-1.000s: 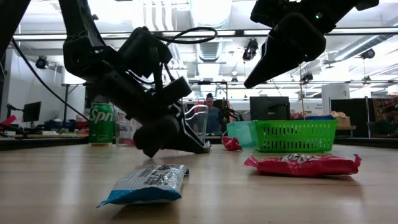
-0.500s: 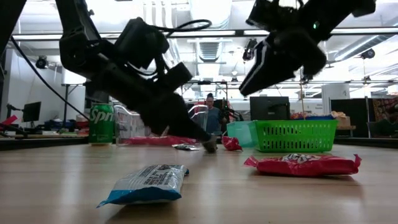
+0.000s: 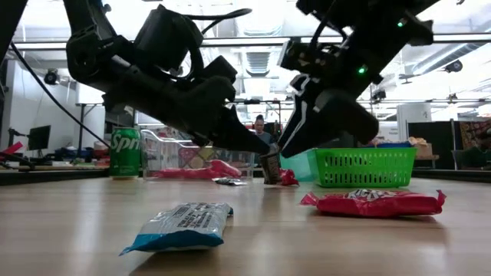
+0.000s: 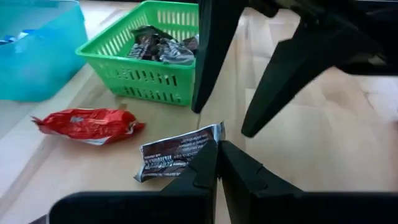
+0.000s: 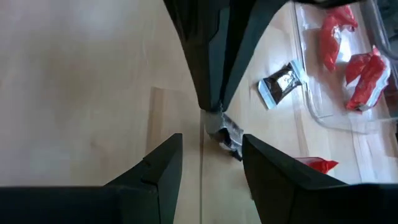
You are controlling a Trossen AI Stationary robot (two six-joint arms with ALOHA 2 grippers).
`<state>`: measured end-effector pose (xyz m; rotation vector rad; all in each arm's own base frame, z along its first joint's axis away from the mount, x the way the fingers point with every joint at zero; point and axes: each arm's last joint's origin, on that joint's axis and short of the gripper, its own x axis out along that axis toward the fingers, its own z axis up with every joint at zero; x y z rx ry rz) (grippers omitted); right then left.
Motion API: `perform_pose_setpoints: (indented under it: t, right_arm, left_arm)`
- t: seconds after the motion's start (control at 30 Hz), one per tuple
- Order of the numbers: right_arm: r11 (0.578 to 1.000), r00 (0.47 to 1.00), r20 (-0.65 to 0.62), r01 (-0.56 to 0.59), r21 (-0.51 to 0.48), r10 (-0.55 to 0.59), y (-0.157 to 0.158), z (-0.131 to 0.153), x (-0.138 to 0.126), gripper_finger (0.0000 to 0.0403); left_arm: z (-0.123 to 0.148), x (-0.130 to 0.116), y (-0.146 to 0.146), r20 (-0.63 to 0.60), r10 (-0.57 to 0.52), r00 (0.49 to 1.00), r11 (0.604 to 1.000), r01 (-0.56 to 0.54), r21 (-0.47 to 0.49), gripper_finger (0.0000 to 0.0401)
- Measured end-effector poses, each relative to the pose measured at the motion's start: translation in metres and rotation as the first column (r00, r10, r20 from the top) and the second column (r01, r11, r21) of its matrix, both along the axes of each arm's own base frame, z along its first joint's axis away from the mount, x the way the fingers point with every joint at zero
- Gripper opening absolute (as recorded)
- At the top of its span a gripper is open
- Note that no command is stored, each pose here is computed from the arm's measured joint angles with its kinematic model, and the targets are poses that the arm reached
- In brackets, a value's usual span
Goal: Sort candy
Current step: Put the brown chocolate bar into the green bin
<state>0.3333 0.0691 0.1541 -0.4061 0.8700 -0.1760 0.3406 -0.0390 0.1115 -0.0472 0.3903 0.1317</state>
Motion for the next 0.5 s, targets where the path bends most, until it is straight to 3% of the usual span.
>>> perform_pose_setpoints:
  t: [0.3,0.5]
  right_arm:
    - [1.000,1.000,-0.026,0.008,-0.016,-0.008,-0.0065,-0.0079,0.0106,0.0144]
    - [1.000,1.000,-0.017,-0.015,0.000,0.015,-0.0057,-0.0074,0.0117,0.0043]
  left_arm:
    - [0.0052,0.0012,-0.0075,0.055,-0.021,0.998,1.000,0.021,-0.008,0.0000]
    - [0.0054,0.0012,-0.0079,0.057,-0.018,0.998,1.000,0.019,-0.015,0.0000]
